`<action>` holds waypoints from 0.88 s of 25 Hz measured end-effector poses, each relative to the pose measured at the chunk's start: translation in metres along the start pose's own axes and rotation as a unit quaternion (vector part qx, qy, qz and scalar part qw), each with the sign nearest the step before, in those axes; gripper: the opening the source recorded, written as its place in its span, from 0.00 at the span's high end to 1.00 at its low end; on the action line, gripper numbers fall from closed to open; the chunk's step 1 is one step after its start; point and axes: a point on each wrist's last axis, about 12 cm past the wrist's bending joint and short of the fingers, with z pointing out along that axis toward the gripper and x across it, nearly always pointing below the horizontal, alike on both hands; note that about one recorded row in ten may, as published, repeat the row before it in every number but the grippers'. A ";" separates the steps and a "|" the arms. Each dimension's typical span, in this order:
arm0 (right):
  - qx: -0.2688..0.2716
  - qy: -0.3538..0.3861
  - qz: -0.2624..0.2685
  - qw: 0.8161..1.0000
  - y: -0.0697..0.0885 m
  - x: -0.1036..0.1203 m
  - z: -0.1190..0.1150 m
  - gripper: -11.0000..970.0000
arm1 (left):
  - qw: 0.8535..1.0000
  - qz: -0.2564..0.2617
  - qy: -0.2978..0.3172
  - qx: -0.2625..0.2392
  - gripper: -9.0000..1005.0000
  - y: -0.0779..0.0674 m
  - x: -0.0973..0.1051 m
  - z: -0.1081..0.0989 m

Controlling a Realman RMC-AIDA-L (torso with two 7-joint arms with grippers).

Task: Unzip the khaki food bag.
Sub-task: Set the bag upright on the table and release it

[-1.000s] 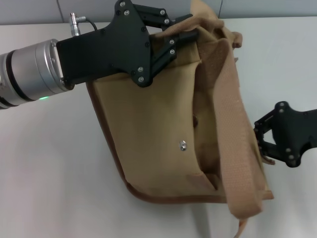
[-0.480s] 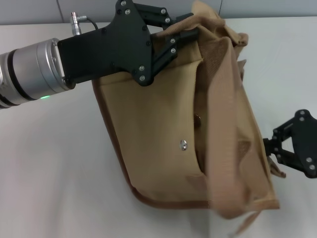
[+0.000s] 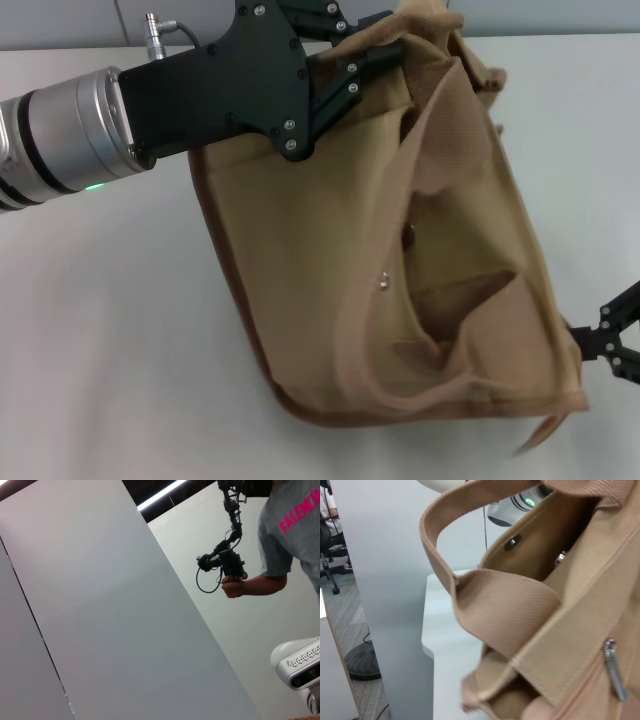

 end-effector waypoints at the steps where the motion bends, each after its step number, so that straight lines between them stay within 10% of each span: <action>1: 0.006 -0.001 0.003 1.000 0.000 0.001 -0.001 0.98 | 1.000 0.000 0.000 0.000 0.83 0.000 0.000 0.000; 18: 0.157 -0.068 -0.005 0.985 -0.019 -0.017 -0.037 0.84 | 1.000 -0.003 0.002 0.006 0.83 -0.002 0.000 -0.001; 22: 0.182 -0.084 0.013 0.980 -0.022 -0.020 -0.050 0.63 | 1.000 -0.001 0.001 0.004 0.82 -0.002 0.000 -0.002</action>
